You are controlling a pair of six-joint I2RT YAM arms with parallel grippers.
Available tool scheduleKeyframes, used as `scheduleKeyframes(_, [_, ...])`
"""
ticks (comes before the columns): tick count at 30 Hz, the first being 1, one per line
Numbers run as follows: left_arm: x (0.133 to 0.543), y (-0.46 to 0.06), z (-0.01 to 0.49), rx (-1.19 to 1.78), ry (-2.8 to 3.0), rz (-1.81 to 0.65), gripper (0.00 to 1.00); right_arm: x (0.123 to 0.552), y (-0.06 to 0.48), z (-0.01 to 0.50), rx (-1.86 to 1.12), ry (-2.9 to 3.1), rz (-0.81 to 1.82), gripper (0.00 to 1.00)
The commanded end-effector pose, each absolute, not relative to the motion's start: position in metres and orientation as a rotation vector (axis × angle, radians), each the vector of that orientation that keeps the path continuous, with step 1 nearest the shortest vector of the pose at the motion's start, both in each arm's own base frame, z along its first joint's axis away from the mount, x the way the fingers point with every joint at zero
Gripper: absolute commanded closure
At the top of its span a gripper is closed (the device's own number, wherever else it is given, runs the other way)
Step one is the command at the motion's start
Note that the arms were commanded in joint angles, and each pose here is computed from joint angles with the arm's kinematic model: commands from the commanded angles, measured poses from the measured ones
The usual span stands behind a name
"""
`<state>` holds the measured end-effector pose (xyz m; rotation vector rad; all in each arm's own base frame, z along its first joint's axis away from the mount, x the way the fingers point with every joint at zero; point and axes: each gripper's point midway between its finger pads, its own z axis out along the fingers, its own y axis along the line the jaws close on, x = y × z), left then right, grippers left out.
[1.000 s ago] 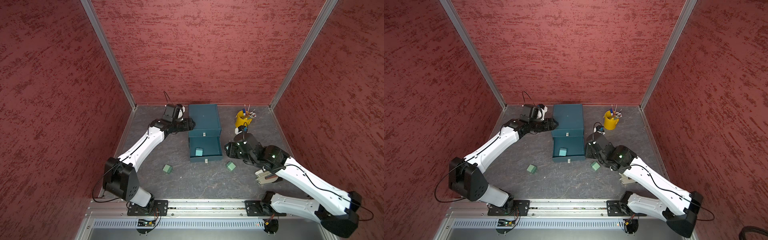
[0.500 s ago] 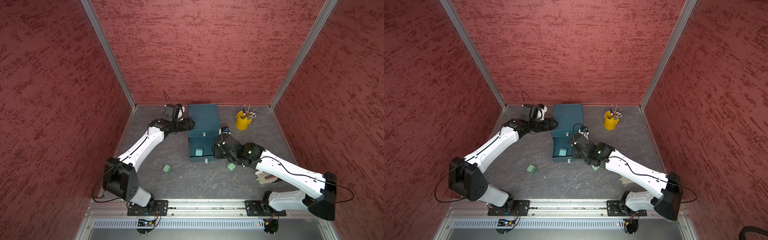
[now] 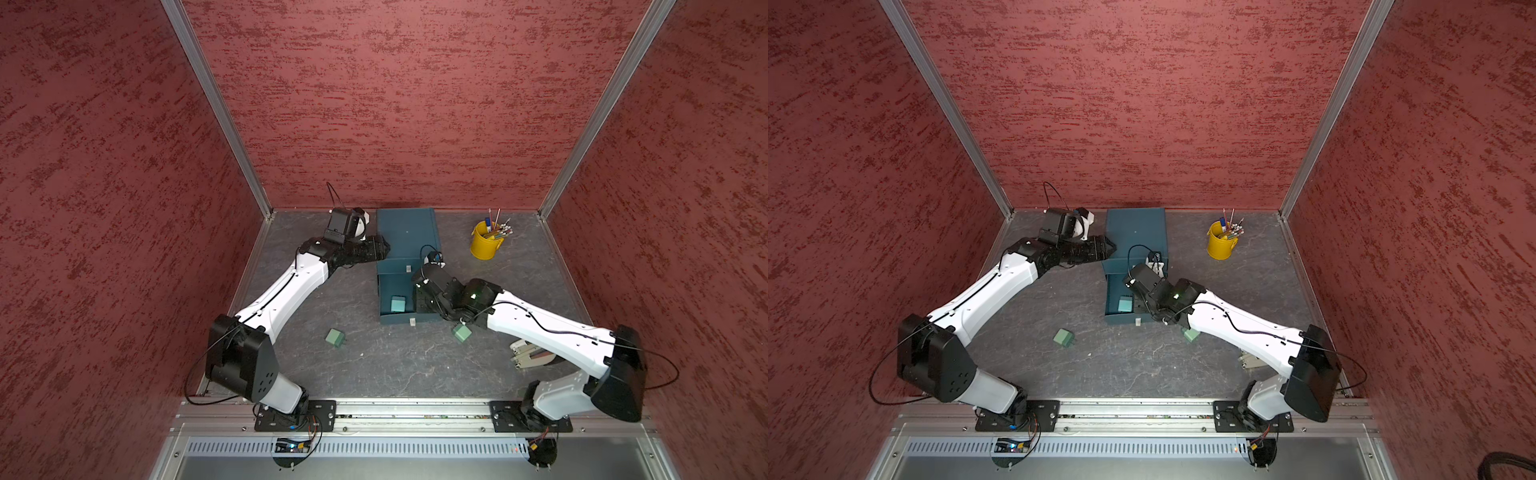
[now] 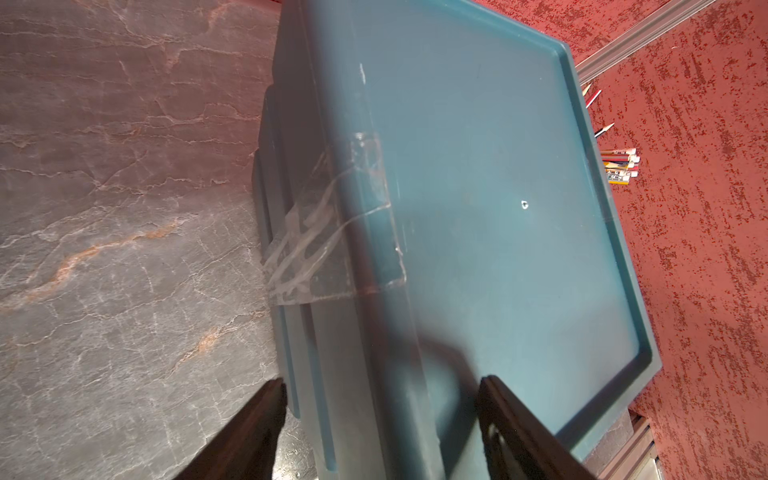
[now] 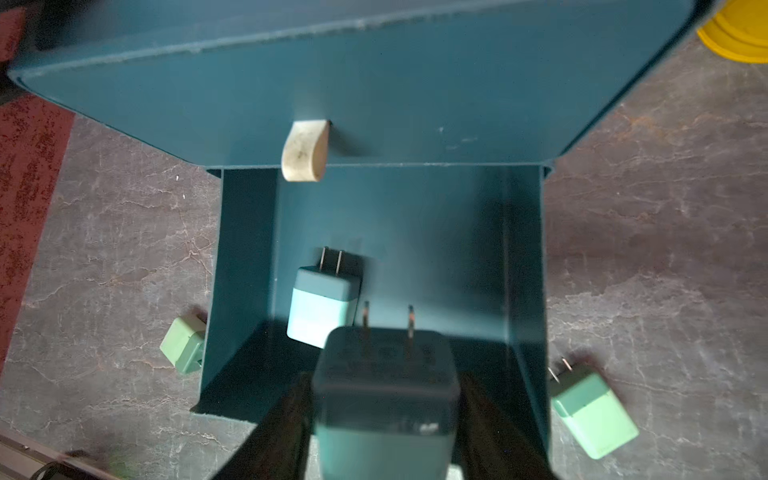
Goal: Place the plugs into the drawer by color
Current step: Place the plug in the drawer.
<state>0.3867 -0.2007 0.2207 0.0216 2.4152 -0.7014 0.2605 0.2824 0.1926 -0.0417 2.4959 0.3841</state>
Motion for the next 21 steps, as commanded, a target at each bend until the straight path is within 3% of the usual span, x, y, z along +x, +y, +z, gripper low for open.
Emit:
scheduleKeyframes(1, [0.381, -0.189, 0.208, 0.014, 2.47, -0.624, 0.24, 0.268, 0.284, 0.215, -0.016, 2.433, 0.389, 0.29])
scheduleKeyframes(6, [0.381, -0.188, 0.21, 0.014, 2.465, -0.624, 0.24, 0.263, 0.275, 0.227, -0.013, 2.41, 0.401, 0.17])
scheduleKeyframes(13, [0.381, -0.188, 0.212, 0.015, 2.46, -0.628, 0.24, 0.232, 0.276, 0.245, -0.157, 2.299, 0.451, 0.22])
scheduleKeyframes(21, [0.384, -0.191, 0.243, 0.007, 2.397, -0.668, 0.25, 0.194, 0.262, 0.221, -0.15, 2.299, 0.486, 0.27])
